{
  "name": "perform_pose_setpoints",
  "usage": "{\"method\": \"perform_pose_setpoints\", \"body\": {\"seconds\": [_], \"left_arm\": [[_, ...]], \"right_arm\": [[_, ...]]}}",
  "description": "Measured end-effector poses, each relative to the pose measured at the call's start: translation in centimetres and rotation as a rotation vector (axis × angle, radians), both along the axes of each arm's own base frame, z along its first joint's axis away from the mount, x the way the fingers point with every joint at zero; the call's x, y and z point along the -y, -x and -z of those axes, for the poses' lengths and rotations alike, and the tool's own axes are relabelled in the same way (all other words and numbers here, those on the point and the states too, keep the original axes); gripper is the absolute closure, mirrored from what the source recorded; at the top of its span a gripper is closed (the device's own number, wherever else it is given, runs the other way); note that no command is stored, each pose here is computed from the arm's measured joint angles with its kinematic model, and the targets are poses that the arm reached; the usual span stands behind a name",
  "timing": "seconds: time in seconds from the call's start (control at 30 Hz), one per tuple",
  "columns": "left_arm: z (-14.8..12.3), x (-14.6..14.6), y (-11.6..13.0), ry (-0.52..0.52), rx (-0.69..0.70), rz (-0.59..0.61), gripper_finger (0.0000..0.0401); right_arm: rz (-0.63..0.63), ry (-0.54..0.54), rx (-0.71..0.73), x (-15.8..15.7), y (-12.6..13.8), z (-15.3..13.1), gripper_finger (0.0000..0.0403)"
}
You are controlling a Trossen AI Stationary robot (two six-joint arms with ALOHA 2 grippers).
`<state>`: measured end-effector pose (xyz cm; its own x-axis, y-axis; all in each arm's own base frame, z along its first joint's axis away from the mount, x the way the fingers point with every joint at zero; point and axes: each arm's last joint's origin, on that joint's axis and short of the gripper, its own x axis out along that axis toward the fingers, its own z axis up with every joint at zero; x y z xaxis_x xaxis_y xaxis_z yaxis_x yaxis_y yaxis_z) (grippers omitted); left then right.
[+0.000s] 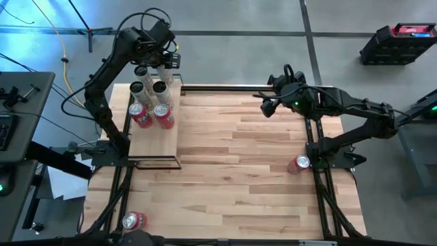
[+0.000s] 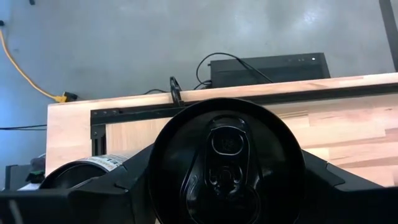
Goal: Place canned beverage on shelf
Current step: Put the white yellow soda can on the shelf aligned with the other white yellow soda can
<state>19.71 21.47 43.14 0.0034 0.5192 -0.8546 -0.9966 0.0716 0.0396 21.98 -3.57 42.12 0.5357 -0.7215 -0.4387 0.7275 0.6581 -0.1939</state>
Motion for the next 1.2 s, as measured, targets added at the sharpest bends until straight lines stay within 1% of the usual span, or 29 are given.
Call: {"method": "perform_pose_setpoints", "body": {"seconds": [0.4, 0.5, 0.6, 0.97, 1.2], "left_arm": [[0.0, -0.2, 0.0, -0.041, -0.029, -0.031, 0.0163], [0.3, -0.5, -0.4, -0.044, -0.040, -0.034, 0.0163], [0.5, -0.8, -0.8, -0.045, -0.019, -0.035, 0.0163], [1.8, -0.7, -2.6, -0.006, -0.046, -0.003, 0.0163], [1.4, 0.1, -4.5, -0.048, 0.051, 0.065, 0.0163]], "right_arm": [[0.014, -0.018, 0.024, 0.0, 0.0, 0.0, 0.0055], [0.014, -0.018, 0.025, 0.0, 0.0, 0.0, 0.0055], [0.014, -0.018, 0.025, 0.0, 0.0, 0.0, 0.0055], [0.014, -0.019, 0.024, 0.0, 0.0, 0.0, 0.0055], [0.007, -0.010, 0.012, 0.0, 0.0, 0.0, 0.0055]]}}
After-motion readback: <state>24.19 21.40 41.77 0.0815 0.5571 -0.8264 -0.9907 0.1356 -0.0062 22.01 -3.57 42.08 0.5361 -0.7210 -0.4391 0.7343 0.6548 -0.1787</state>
